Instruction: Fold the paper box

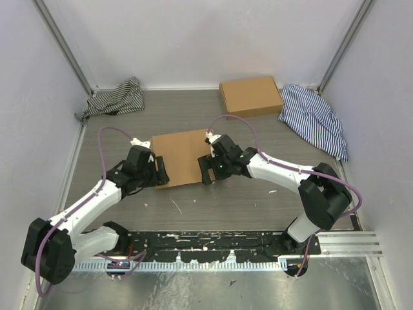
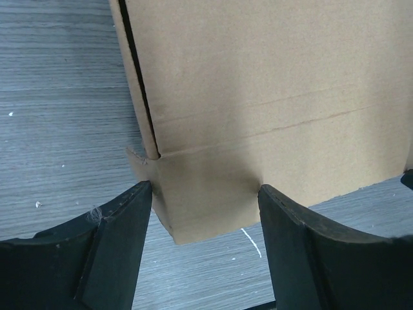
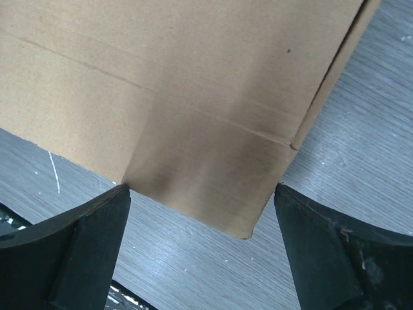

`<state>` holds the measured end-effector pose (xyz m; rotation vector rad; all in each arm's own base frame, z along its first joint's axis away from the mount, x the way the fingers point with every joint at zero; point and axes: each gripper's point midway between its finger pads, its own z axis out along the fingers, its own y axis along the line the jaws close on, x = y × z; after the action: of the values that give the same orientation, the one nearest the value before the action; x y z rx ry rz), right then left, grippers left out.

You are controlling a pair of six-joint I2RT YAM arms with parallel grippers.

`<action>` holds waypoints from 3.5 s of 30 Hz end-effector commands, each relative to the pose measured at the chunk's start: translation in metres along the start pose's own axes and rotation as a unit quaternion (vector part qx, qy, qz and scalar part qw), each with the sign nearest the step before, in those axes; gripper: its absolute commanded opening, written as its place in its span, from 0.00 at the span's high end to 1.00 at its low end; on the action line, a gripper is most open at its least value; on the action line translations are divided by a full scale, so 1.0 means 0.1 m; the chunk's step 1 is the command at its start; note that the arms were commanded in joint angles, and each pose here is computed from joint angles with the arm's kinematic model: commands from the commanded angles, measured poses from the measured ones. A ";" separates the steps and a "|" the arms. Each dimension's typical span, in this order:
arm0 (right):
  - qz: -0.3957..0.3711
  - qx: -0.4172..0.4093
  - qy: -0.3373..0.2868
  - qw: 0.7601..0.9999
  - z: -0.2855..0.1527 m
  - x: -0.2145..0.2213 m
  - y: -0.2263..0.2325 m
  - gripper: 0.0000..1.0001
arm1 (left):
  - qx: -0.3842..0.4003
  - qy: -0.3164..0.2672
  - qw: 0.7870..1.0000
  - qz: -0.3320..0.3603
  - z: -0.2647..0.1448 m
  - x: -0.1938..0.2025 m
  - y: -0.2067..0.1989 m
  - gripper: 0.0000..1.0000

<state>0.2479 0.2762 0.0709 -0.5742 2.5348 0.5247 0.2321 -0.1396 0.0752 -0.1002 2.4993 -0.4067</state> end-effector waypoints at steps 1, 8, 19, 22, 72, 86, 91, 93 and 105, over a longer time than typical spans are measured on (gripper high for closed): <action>-0.021 -0.054 -0.021 0.998 -0.08 -0.17 0.29 0.03 | 0.028 0.000 1.000 0.000 -0.06 -0.02 -0.11 0.27; -0.020 -0.068 -0.019 0.997 -0.20 -0.17 0.41 0.07 | 0.033 0.003 0.999 -0.007 -0.22 -0.04 -0.15 0.28; -0.014 -0.066 -0.015 0.998 -0.31 -0.21 0.44 0.07 | 0.025 0.028 0.999 -0.010 -0.26 0.02 -0.14 0.29; -0.013 -0.066 -0.014 0.998 -0.35 -0.22 0.45 0.07 | 0.027 0.031 0.999 -0.011 -0.27 0.02 -0.15 0.29; -0.039 -0.023 -0.031 0.998 -0.11 -0.03 0.17 0.09 | -0.025 0.043 0.999 -0.001 -0.13 0.12 0.07 0.33; -0.037 -0.006 -0.054 0.998 -0.29 -0.12 0.13 0.10 | -0.038 0.047 0.998 -0.004 -0.11 0.15 0.12 0.37; -0.033 0.002 -0.058 0.998 -0.26 -0.18 0.11 0.10 | -0.042 0.045 0.998 -0.005 -0.08 0.16 0.14 0.37; -0.031 0.015 -0.055 0.998 -0.21 -0.18 0.08 0.11 | -0.045 0.046 0.998 -0.004 -0.06 0.16 0.15 0.37; -0.025 0.033 -0.029 0.999 0.12 -0.03 -0.03 0.18 | -0.056 0.056 0.997 -0.003 0.08 0.19 0.18 0.38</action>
<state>0.2404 0.2680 0.0502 -0.6262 2.5392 0.4138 0.2172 -0.1288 0.0595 -0.1249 2.6413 -0.3018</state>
